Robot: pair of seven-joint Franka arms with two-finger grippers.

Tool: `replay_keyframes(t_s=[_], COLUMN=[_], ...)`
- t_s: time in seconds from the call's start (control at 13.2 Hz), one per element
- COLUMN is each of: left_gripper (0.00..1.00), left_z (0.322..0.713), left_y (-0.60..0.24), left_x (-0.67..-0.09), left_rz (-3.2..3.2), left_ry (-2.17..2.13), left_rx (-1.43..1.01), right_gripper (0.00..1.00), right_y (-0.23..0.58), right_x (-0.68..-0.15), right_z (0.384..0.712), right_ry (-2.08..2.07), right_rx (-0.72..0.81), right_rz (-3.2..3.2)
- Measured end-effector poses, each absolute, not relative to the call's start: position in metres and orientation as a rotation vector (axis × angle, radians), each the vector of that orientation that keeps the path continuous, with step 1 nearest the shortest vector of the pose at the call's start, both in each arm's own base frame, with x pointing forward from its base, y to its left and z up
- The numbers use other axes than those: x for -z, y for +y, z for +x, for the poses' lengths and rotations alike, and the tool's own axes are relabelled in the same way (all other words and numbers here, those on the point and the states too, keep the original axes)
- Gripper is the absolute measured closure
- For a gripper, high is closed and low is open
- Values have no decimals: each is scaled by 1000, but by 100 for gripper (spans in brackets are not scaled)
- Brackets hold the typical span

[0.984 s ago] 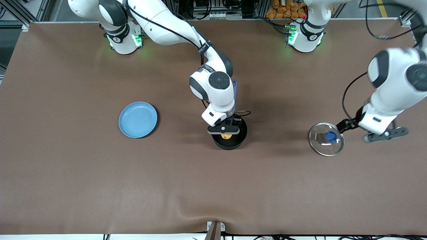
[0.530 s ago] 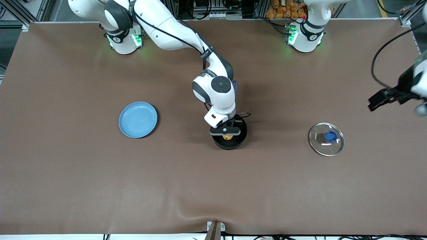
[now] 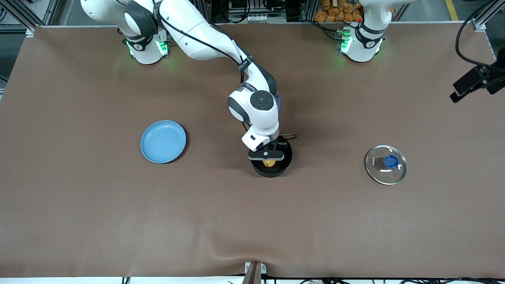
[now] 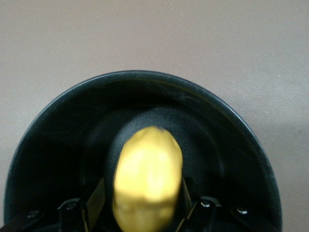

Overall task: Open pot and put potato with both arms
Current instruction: 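Open the right gripper to release the potato and withdraw it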

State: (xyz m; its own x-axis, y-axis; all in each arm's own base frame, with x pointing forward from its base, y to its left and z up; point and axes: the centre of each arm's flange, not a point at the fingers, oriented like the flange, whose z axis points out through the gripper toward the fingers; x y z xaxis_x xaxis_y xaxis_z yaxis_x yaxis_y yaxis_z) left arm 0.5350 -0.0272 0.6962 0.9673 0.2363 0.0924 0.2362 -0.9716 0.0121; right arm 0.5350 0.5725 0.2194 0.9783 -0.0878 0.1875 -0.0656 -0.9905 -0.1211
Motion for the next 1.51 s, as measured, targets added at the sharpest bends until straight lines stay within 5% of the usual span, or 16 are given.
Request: replay_keyframes(t_s=[0.15,0.53,0.98,1.51], left_gripper=[0,0,0,0], left_z=[534,548,550,554], left_y=[-26,-21,-17,-28], left_x=[-694,-668,-655,-643], left_rz=[3117,3119,3123,3128], left_ry=[377,388,401,357], left_rx=[-131,-53,-4,34], right_gripper=[15,15,14,14], right_y=[573,573,503,272], right_x=[-220,-251,-429,-595], right_z=[535,544,562,586], right_ry=[121,172,154,33], right_rx=[293,287,115,-41], right_rz=[-3010,-2976,-3049,-3063])
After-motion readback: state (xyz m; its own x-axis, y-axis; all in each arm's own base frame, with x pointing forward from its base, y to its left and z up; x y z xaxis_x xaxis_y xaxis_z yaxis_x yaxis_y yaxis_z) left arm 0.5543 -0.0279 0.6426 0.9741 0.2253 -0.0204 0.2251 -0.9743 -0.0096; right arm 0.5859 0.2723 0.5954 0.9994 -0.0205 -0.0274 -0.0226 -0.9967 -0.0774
